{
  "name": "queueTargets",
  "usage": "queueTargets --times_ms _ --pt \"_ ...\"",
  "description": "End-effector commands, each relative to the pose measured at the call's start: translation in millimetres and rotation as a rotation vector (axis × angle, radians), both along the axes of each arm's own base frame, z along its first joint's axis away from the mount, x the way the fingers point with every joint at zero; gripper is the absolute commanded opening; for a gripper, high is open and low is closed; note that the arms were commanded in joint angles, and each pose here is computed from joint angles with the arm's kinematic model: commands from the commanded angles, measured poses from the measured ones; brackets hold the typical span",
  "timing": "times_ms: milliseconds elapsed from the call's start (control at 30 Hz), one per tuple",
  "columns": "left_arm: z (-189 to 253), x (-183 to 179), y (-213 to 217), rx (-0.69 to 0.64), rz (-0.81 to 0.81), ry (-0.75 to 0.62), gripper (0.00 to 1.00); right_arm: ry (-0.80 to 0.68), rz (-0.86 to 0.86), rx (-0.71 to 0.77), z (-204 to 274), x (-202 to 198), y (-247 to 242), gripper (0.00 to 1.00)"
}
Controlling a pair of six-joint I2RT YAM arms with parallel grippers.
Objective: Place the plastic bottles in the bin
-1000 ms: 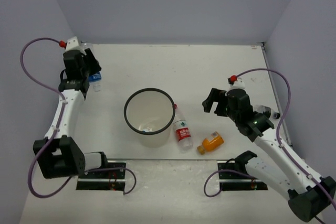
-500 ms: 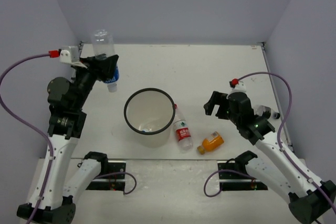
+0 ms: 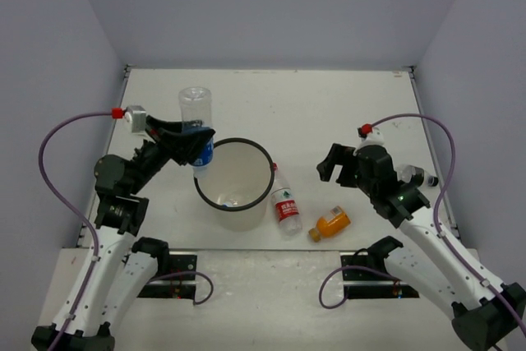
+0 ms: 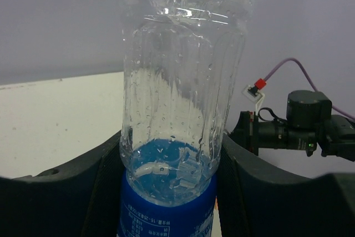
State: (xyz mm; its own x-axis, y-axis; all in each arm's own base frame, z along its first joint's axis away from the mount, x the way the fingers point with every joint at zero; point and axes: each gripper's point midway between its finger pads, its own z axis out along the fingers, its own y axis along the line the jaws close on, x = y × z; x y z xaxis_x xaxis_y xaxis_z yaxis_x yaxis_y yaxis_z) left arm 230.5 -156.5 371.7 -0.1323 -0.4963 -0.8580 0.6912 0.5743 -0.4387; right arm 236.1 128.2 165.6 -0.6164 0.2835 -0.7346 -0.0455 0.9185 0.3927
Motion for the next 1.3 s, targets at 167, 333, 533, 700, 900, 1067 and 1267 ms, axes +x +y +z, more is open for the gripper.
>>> queueTargets --times_ms 167,333,533,700,900,1067,1267 --pt "11.4 -15.6 -44.3 0.0 -0.146 -0.067 0.29 -0.023 0.006 0.04 6.5 10.1 8.9 0.99" --pt "-13.0 -16.2 -64.9 0.027 -0.139 -0.02 0.35 -0.032 0.001 0.031 7.2 10.9 6.9 0.99" --pt "-37.0 -19.0 -84.9 0.103 -0.137 0.02 0.85 -0.035 0.009 0.028 5.5 10.5 7.2 0.99" --pt "-37.3 -20.3 -85.6 0.099 -0.13 0.03 1.0 -0.042 -0.002 0.032 4.9 8.5 4.5 0.99" --pt "-27.6 -21.3 -84.9 0.102 -0.13 0.013 1.0 -0.05 0.011 0.037 6.0 5.5 5.0 0.99" --pt "-19.3 -17.5 -84.7 0.117 -0.115 0.011 1.0 -0.051 0.029 0.037 5.5 3.4 6.4 0.99" --pt "-10.7 -5.1 -76.6 0.134 -0.035 0.028 1.0 -0.039 0.102 0.029 3.7 -0.2 15.1 0.99"
